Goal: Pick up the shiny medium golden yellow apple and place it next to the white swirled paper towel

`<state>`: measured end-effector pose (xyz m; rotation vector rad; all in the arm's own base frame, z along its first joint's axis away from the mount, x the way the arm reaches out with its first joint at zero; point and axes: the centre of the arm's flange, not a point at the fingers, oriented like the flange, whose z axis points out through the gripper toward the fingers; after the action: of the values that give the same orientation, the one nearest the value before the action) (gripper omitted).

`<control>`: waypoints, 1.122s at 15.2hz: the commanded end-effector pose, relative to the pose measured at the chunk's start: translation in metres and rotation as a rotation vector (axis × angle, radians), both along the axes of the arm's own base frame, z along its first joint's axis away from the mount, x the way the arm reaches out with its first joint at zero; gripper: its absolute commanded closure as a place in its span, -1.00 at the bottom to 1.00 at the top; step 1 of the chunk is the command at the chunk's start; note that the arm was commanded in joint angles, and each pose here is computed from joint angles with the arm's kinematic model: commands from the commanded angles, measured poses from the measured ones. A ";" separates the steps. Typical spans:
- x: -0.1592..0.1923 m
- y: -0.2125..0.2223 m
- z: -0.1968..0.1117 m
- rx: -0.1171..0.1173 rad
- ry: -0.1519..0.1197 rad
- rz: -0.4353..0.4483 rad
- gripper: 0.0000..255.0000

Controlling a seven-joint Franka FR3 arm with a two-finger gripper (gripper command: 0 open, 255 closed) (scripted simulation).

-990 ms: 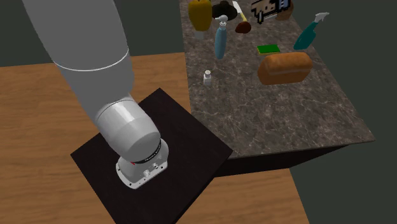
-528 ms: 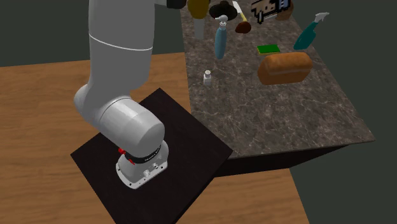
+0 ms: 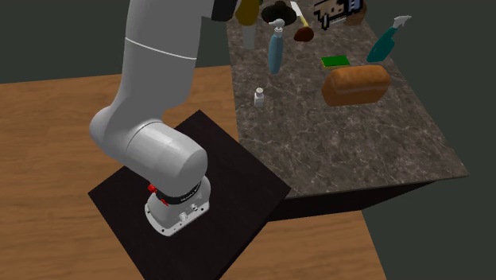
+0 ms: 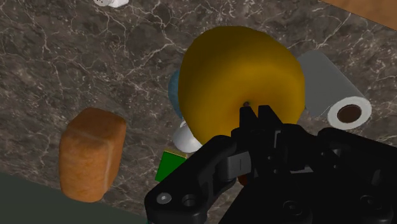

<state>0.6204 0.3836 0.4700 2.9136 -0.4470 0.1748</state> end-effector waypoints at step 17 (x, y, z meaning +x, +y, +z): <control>0.000 -0.001 -0.095 0.000 0.000 0.000 1.00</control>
<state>0.6208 0.3825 0.3801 2.9134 -0.4472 0.1745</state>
